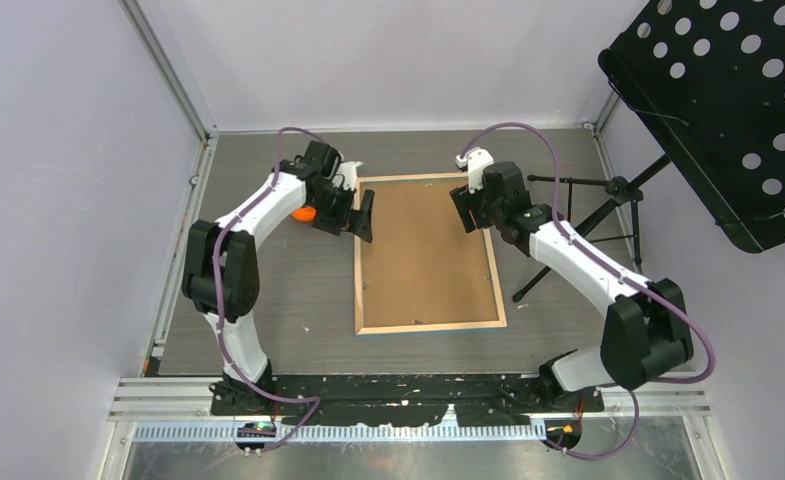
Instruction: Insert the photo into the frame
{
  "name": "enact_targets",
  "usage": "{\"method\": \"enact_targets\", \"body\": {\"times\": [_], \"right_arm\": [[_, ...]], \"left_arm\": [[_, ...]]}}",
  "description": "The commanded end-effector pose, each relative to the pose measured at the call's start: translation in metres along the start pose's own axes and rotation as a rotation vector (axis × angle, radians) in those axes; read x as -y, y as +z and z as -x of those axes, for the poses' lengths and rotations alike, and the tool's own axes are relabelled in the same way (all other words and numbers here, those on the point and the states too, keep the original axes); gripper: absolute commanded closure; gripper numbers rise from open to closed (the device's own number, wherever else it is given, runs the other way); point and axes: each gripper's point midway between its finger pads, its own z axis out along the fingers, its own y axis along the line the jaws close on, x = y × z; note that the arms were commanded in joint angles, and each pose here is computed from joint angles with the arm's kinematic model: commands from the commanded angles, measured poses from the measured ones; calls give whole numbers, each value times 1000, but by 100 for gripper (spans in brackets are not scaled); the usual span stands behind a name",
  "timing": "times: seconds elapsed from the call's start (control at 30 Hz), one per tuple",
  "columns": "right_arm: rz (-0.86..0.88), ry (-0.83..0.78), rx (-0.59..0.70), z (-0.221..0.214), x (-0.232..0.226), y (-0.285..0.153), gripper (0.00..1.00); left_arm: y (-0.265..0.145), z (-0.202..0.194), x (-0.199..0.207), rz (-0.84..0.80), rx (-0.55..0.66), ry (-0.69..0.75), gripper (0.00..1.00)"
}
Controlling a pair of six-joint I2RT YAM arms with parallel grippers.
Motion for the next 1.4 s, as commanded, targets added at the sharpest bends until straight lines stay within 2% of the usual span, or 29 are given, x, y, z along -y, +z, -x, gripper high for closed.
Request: {"method": "enact_targets", "body": {"times": [0.0, 0.6, 0.83, 1.03, 1.37], "right_arm": [[-25, 113, 1, 4, 14, 13, 30], [57, 195, -166, -71, 14, 32, 32], [70, 254, -247, -88, 18, 51, 36], [84, 310, -301, -99, 19, 66, 43], [129, 359, -361, -114, 10, 65, 64]], "left_arm": [[14, 2, 0, 10, 22, 47, 0], [48, -11, -4, 46, -68, 51, 13], [52, -23, -3, 31, -83, 49, 24], [52, -31, -5, 35, -92, 48, 24], [50, -32, -3, 27, -92, 52, 21]]}}
